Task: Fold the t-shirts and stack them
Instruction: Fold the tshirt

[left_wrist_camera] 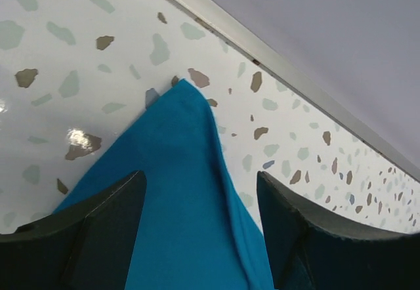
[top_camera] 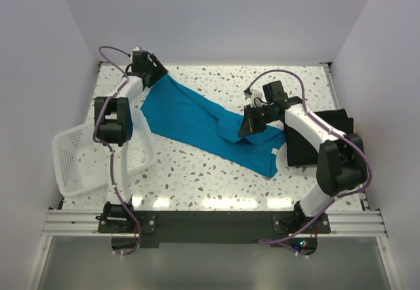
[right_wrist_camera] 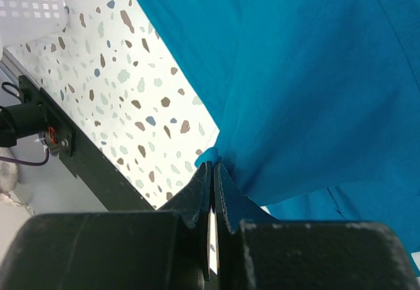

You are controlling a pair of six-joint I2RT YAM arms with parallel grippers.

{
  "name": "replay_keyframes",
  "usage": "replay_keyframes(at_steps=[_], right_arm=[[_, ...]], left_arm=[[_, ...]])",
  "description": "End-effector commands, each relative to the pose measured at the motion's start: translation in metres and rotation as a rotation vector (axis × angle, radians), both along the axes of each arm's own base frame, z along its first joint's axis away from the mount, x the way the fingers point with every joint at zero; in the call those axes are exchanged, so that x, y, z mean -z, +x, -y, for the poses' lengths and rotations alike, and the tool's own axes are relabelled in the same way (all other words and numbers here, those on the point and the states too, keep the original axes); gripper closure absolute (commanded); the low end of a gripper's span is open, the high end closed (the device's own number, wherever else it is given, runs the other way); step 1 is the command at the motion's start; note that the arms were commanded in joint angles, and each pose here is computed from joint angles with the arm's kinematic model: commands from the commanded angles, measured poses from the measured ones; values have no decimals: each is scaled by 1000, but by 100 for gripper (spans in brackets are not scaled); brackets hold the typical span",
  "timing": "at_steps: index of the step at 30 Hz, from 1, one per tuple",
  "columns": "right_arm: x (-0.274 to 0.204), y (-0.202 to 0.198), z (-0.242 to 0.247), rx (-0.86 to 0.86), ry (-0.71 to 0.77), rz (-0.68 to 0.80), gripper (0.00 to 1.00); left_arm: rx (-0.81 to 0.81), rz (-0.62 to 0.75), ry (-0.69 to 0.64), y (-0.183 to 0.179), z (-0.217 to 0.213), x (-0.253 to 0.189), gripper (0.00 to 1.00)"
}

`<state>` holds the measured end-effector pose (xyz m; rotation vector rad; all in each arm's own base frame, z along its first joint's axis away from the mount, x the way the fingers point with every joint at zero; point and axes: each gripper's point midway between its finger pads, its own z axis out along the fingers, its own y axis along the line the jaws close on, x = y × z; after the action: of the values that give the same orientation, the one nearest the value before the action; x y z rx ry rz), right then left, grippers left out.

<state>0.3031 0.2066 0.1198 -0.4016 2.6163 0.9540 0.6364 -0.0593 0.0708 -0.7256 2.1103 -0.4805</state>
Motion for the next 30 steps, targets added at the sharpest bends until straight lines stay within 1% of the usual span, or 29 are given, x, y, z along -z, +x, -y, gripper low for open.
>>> replay_keyframes(at_steps=[1,2,3,4,8,16,22,23,25,26,30], right_arm=[[0,-7,-4,-44,17,-4,100],[1,-6,-4,-45,16,-6,100],[2,-6,-5,-50,15,-8,100],[3,-6,-5,-52,12,-10,100],[3,-5,-4,-57,6,-12,100],[1,-6,-7,-66,15,-15,100],[2,-4,-6,-70,8,-13,100],[2,-3,-6,-70,7,-10,100],[2,-4,-7,-72,8,-16,100],[3,-3,-7,-73,7,-16,100],[3,-2,-8,-76,11,-16,100]], left_arm=[[21,134,-29,22,17,-53,28],[21,116,-30,24,19,-41,28],[22,121,-35,27,20,-43,28],[18,90,-37,27,20,-30,29],[2,66,-47,29,22,-14,33],[-21,62,-52,38,22,4,36],[-44,36,-32,38,17,19,36],[-42,25,-26,37,18,24,39],[-35,-7,-17,33,20,32,42],[-51,-13,5,33,16,36,47],[-56,-66,44,26,15,48,55]])
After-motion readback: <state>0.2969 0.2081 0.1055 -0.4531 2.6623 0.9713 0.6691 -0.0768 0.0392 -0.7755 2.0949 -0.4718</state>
